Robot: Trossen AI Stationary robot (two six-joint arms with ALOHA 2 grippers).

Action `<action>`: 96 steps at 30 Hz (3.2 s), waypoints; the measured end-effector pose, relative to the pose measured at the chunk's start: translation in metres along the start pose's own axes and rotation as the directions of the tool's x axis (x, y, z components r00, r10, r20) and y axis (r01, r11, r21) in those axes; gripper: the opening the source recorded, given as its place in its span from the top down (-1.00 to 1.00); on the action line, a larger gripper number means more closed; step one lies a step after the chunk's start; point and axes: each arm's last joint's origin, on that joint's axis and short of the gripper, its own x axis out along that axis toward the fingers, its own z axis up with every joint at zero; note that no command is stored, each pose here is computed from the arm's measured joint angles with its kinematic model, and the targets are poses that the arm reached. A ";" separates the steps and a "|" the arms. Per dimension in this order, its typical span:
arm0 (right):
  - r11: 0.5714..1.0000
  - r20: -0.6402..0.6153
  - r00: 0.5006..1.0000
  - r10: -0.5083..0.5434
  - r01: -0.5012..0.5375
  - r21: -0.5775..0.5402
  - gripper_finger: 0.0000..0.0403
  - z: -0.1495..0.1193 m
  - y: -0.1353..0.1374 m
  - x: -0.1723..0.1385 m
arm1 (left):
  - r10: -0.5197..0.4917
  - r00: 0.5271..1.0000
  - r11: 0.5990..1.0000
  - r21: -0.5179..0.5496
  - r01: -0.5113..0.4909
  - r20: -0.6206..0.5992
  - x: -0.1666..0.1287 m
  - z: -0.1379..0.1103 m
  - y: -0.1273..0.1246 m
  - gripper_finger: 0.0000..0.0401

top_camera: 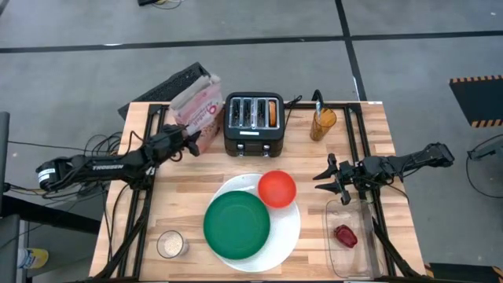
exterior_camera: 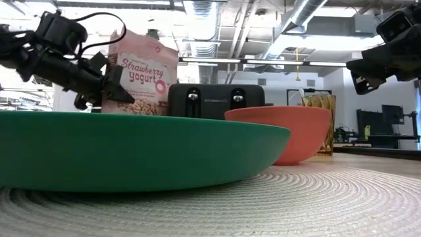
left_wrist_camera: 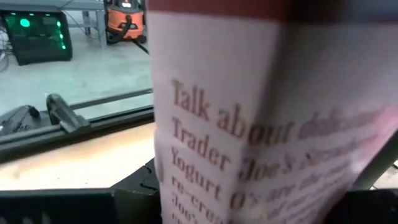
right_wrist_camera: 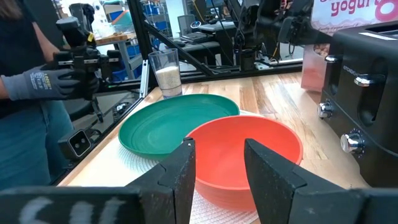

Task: Arrange a breakfast setting
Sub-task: Pour the cereal from the cereal box into the orange bowl

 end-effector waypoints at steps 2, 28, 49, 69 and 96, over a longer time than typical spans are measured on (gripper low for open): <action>1.000 0.000 1.000 0.000 0.000 0.000 0.22 0.000 0.000 0.000 | 0.008 1.000 0.999 0.049 -0.006 -0.028 0.002 0.008 -0.003 0.19; 1.000 0.000 1.000 0.000 0.000 0.000 0.22 0.000 0.000 0.000 | 0.071 0.978 0.950 0.313 -0.006 -0.194 -0.065 0.120 -0.008 0.19; 1.000 0.000 1.000 0.000 0.000 0.000 0.22 0.000 0.000 0.000 | -0.108 0.945 0.855 0.457 0.247 -0.309 -0.115 0.209 -0.029 0.19; 1.000 0.000 1.000 0.000 0.000 0.000 0.22 0.000 0.000 0.000 | -0.255 0.837 0.622 0.581 0.525 -0.483 -0.086 0.230 -0.096 0.19; 1.000 0.000 1.000 0.000 0.000 0.000 0.22 0.000 0.000 0.000 | 0.042 0.712 0.285 0.691 0.664 -0.701 -0.049 0.191 -0.199 0.19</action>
